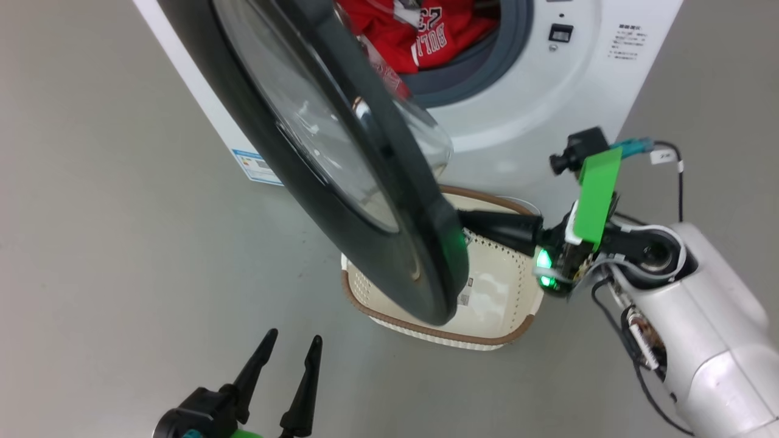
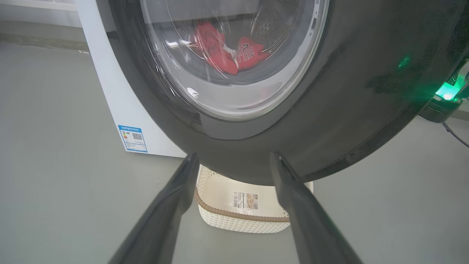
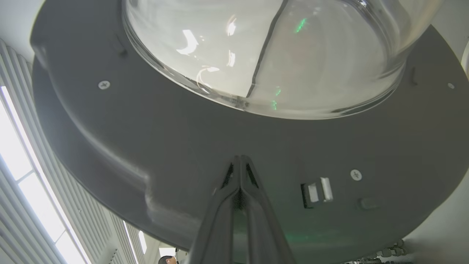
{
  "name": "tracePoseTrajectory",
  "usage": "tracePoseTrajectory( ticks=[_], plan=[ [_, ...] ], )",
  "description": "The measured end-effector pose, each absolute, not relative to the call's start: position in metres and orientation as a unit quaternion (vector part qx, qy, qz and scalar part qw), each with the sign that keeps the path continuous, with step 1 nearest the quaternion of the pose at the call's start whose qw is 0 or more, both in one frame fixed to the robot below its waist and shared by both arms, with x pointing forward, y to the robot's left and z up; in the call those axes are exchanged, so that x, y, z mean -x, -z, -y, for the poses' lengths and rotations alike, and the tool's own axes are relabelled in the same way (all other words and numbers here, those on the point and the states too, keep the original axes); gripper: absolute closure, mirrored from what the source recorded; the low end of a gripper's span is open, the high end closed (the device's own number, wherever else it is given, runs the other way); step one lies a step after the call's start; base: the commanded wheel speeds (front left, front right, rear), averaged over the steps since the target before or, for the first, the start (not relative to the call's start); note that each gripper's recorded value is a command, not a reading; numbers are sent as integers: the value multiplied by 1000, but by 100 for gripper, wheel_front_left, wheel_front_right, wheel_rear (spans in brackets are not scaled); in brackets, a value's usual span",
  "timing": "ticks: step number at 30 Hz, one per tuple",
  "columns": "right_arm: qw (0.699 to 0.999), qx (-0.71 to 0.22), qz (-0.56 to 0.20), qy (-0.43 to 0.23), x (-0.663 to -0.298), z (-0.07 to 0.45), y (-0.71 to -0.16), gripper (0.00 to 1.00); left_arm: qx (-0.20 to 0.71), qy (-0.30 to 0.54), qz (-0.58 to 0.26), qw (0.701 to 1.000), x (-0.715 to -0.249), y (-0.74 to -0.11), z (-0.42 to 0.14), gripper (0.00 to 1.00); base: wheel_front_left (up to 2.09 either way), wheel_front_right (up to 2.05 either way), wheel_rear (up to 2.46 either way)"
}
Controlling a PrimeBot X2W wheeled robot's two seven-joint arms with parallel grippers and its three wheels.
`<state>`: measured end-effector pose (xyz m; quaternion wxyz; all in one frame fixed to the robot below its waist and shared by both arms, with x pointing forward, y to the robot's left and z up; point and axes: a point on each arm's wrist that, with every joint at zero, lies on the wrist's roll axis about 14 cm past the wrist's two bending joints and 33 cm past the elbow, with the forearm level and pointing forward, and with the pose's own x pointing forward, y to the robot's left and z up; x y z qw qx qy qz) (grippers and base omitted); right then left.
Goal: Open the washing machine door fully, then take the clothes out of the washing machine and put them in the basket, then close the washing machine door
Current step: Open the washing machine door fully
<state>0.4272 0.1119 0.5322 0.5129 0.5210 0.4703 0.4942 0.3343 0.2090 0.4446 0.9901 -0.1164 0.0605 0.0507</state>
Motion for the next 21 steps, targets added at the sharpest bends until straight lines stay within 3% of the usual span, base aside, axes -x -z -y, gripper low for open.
tracePoseTrajectory(
  ticks=[21],
  plan=[
    [448,-473,-518,-554,-352,-170,-541,100,114,-139,-36,983,-279,-456,-250,0,0,0,0]
  ],
)
